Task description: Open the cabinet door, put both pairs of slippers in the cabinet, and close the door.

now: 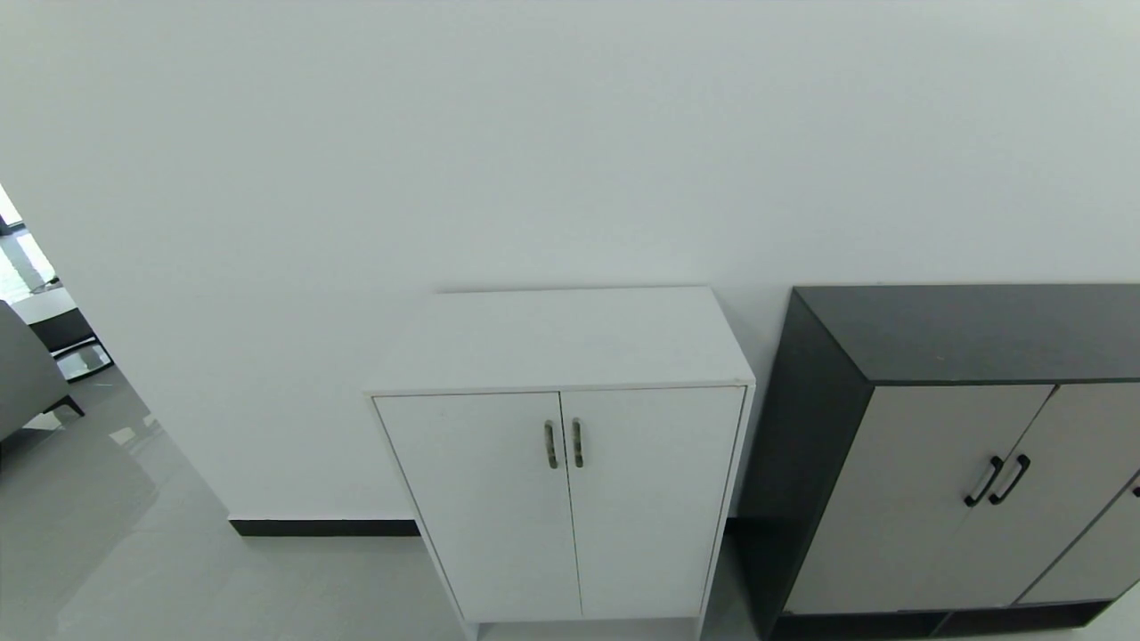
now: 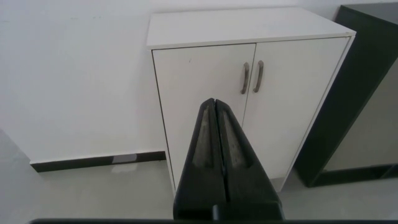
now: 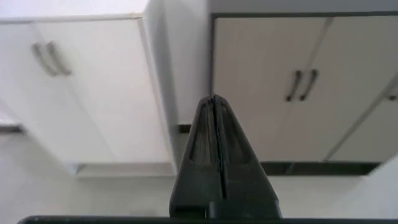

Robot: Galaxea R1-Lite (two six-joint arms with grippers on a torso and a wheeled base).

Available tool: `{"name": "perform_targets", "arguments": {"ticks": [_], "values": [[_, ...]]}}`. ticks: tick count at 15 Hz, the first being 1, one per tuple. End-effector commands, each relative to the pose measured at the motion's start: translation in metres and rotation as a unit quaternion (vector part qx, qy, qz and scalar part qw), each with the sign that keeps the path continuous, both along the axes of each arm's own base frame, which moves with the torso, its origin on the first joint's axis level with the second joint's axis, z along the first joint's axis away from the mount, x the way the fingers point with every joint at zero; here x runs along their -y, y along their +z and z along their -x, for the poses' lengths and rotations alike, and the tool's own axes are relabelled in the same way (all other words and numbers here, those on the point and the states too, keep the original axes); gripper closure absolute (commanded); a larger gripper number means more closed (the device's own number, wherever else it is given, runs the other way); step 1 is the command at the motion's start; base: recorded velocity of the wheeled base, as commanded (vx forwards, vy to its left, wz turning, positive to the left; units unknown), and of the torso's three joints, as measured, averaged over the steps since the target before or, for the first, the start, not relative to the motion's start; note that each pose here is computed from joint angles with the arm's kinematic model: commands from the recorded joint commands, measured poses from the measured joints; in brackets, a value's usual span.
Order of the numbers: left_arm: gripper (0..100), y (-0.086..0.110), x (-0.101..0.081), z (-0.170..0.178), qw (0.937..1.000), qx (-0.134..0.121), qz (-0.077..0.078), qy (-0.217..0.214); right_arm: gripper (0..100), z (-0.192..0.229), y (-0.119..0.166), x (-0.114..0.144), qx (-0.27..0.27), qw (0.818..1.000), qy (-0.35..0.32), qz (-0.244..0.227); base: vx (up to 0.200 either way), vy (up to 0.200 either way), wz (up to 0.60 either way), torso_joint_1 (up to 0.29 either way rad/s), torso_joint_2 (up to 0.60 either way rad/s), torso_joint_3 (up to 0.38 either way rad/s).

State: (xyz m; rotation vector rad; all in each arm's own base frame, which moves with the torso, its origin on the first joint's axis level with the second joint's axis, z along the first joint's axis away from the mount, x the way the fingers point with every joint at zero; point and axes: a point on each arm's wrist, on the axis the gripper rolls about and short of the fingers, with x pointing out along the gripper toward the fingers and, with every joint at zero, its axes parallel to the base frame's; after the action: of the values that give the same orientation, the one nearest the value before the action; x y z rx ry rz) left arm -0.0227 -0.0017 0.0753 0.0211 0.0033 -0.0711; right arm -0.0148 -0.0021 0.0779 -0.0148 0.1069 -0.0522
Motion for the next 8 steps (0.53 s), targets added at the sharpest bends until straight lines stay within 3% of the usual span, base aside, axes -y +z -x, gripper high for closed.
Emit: {"name": "perform_targets", "arguments": {"ticks": [1,5,6,8], "values": [[100,0.0001,0.0000,0.0000,1.0000,0.000,0.000,0.000,100,0.0036,-0.0011,-0.0011,0.022,0.999,-0.035,0.001,0.000,0.000,0.00,0.000,0.00,0.000],[100,-0.0001,0.0000,0.0000,1.0000,0.000,0.001,0.001,100,0.0043,-0.0015,-0.0010,0.025,0.999,-0.027,-0.002,0.000,0.000,0.00,0.000,0.00,0.000],[100,-0.0001,0.0000,0.0000,1.0000,0.000,0.001,0.001,100,0.0082,-0.0026,-0.0013,0.051,0.999,0.011,-0.003,0.000,0.000,0.00,0.000,0.00,0.000],[100,-0.0001,0.0000,0.0000,1.0000,0.000,0.001,0.001,100,0.0081,-0.0025,-0.0019,0.052,0.998,0.019,-0.002,0.000,0.000,0.00,0.000,0.00,0.000]]}}
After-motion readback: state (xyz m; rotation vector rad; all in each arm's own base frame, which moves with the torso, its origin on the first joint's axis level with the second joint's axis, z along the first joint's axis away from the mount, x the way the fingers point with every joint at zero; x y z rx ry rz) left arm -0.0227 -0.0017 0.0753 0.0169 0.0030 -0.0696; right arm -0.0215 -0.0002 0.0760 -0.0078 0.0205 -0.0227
